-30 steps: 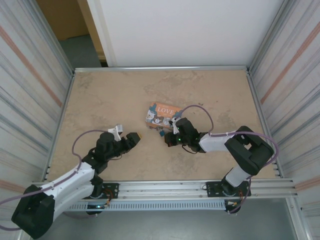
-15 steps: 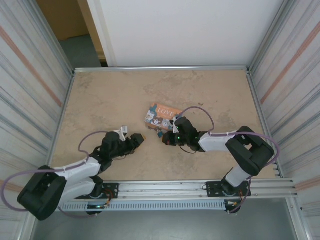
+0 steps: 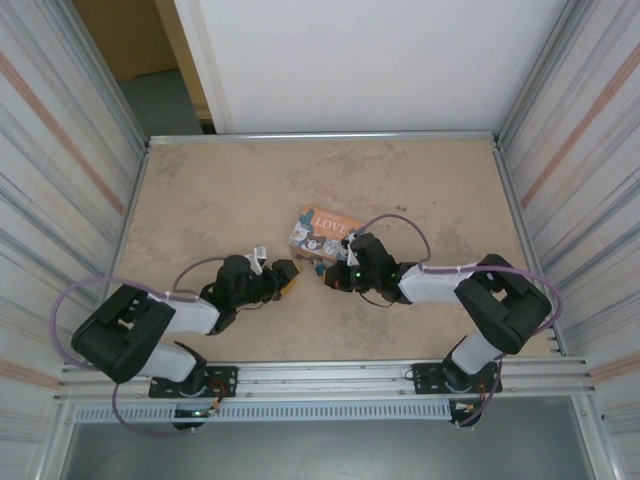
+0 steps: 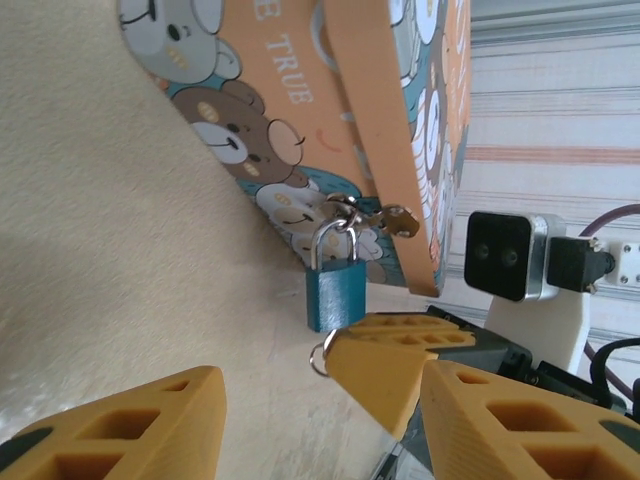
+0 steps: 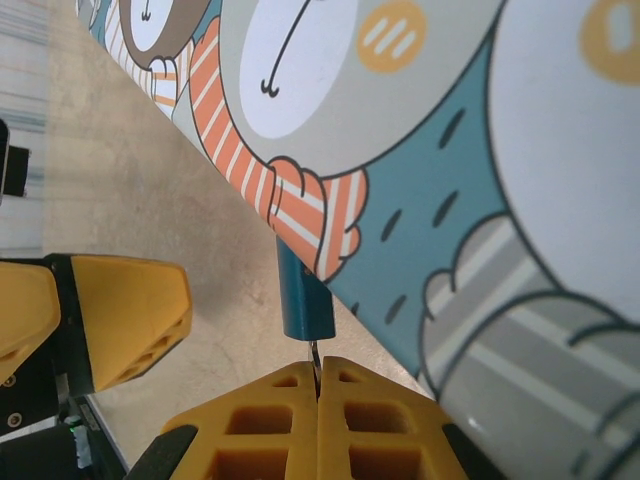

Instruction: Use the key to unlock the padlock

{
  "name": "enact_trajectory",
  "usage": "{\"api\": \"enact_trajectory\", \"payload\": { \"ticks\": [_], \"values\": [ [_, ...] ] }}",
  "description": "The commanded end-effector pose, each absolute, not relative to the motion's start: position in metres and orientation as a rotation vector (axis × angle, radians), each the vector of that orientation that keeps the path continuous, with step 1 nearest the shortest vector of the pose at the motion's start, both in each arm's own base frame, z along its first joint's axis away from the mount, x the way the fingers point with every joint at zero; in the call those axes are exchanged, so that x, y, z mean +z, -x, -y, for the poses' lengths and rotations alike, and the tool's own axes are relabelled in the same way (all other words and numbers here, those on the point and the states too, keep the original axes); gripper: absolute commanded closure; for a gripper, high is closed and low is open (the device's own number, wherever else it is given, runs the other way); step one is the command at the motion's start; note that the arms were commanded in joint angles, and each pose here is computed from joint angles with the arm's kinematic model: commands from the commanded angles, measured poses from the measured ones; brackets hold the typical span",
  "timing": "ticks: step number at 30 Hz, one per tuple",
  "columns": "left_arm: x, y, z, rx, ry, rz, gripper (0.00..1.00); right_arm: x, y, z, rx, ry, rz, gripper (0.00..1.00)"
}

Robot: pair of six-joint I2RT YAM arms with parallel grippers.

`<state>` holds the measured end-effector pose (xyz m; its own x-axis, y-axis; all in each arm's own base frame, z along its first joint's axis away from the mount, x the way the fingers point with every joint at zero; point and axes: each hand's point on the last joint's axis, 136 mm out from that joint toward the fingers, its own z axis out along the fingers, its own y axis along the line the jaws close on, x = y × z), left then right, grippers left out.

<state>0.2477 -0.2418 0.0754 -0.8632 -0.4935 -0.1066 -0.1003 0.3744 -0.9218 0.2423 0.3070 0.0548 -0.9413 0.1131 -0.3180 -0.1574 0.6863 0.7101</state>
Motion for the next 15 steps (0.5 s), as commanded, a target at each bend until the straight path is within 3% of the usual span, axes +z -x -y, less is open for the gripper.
{"api": "enact_trajectory", "payload": {
  "ticks": [1,15],
  "values": [
    [0.093,-0.256,0.256,-1.571,0.467,-2.209,0.47,0.079,-0.246,-0.315,1.191,0.045,-2.514,1.00],
    [0.078,-0.271,0.289,-1.701,0.472,-2.177,0.54,0.081,-0.246,-0.313,1.199,0.030,-2.513,1.00]
  ]
}}
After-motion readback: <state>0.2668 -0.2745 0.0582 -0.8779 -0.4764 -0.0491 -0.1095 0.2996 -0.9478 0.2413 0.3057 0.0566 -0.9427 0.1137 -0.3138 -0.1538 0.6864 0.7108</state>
